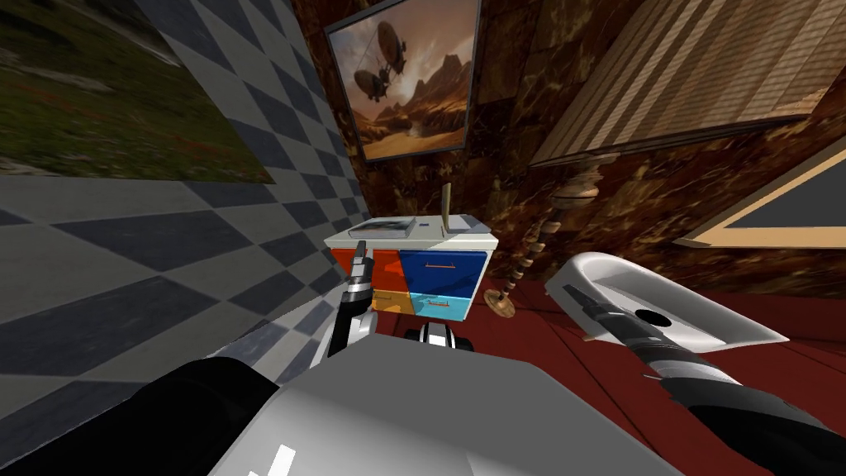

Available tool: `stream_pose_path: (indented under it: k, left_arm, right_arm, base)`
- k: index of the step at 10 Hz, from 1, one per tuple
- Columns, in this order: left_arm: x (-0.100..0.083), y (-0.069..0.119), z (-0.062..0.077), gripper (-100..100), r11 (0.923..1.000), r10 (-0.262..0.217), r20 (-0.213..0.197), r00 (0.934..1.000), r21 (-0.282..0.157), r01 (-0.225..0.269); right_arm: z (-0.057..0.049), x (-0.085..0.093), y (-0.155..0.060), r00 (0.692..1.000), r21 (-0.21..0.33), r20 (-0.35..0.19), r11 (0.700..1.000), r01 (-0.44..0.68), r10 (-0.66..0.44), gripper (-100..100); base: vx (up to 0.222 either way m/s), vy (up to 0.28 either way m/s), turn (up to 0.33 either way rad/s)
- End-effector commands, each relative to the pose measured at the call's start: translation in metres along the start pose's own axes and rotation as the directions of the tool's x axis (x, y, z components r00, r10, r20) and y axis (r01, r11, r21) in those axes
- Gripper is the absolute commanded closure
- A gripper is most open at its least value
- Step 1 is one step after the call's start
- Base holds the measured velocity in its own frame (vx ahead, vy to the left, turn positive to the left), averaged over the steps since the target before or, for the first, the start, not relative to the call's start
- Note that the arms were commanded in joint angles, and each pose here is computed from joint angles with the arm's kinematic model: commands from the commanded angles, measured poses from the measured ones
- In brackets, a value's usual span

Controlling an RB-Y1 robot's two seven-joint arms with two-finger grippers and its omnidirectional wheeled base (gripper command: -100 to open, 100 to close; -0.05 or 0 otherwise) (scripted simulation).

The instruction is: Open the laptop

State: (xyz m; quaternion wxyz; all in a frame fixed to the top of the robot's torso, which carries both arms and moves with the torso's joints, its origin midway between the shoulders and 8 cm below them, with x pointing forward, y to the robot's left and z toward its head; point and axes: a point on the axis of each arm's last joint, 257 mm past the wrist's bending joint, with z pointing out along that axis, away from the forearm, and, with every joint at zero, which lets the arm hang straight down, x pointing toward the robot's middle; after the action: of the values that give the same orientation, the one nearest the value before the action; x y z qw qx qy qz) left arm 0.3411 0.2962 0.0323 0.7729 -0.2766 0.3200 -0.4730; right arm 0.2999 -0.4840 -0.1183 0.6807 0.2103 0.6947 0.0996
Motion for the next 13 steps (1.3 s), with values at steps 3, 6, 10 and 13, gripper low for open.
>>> stream_pose_path:
  k: [3, 6, 10, 13]
  left_arm:
    - [0.000, 0.000, 0.000, 0, 1.0000, 0.000, 0.000, 1.0000, 0.000, 0.000]
    - [0.000, 0.000, 0.000, 0, 1.0000, 0.000, 0.000, 1.0000, 0.000, 0.000]
    - [0.000, 0.000, 0.000, 0, 1.0000, 0.000, 0.000, 1.0000, 0.000, 0.000]
    - [0.000, 0.000, 0.000, 0, 1.0000, 0.000, 0.000, 1.0000, 0.000, 0.000]
  right_arm:
    - [-0.005, -0.036, -0.039, 0.963, 0.080, -0.058, 0.960, 0.269, -0.265, -100]
    - [-0.004, -0.066, -0.054, 0.908, 0.108, -0.086, 0.902, 0.417, -0.410, -100]
    - [0.004, -0.097, -0.058, 0.834, 0.109, -0.105, 0.827, 0.551, -0.542, -100]
    - [0.016, -0.133, -0.060, 0.729, 0.115, -0.123, 0.720, 0.684, -0.673, -100]
  base:
    - [0.020, 0.079, 0.056]
    - [0.042, 0.099, 0.050]
    - [0.026, 0.103, 0.068]
    - [0.026, 0.148, 0.116]
